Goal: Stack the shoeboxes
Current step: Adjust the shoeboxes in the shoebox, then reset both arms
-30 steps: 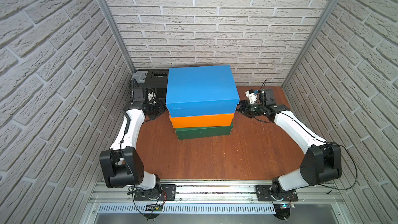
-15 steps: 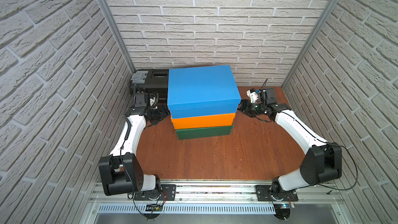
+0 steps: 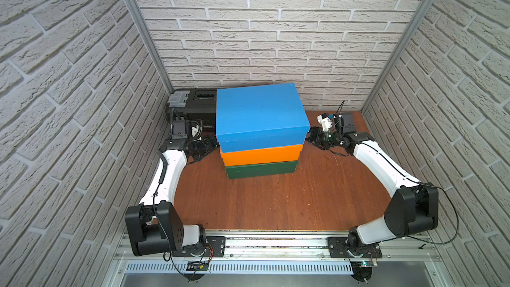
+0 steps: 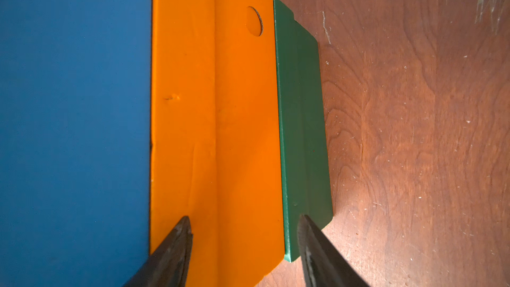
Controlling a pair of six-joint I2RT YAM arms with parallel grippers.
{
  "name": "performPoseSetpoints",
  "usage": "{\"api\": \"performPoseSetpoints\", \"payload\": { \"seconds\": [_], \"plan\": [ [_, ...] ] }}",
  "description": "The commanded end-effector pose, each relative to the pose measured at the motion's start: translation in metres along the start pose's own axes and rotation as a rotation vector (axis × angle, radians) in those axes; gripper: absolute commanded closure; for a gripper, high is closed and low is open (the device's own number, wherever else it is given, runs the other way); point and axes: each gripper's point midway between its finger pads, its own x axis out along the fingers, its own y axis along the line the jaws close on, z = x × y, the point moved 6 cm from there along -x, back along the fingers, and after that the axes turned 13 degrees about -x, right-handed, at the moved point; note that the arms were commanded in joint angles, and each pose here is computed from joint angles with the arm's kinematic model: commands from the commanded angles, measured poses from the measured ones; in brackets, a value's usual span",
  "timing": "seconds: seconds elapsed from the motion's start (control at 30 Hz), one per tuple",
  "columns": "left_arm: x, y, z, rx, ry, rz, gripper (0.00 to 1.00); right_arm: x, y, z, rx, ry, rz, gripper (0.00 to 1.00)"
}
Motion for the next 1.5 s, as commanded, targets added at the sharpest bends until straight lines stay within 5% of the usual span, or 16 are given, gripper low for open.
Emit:
{"api": "performPoseSetpoints", "payload": {
  "seconds": [0.0,0.37,0.6,0.77,0.9,1.1,1.27,1.47],
  "plan": [
    [-0.014,-0.001,0.001,0.024,-0.032,-0.018,0.20,-0.015,0.007,0.008,-0.035,-0.041,0.004,0.29],
    [-0.034,0.017,0.018,0.030,-0.153,0.065,0.09,-0.034,-0.012,0.011,-0.016,-0.098,-0.121,0.07],
    [-0.026,0.055,0.039,0.142,-0.430,0.258,0.02,-0.070,-0.055,0.013,-0.194,-0.204,-0.580,0.01],
    [0.007,0.086,0.033,0.347,-0.646,0.303,0.02,-0.061,-0.098,0.002,-0.370,-0.312,-0.816,0.01],
    [0.043,0.102,0.018,0.520,-0.721,0.332,0.02,-0.035,-0.124,-0.015,-0.466,-0.418,-0.843,0.01],
    [0.064,0.097,0.021,0.589,-0.823,0.296,0.02,-0.020,-0.133,-0.012,-0.531,-0.481,-0.840,0.01],
    [0.080,0.112,0.018,0.577,-0.842,0.305,0.02,-0.020,-0.138,-0.022,-0.552,-0.371,-0.870,0.01],
    [0.081,0.113,0.021,0.562,-0.820,0.302,0.02,-0.009,-0.158,-0.052,-0.537,-0.450,-0.839,0.01]
  ]
}}
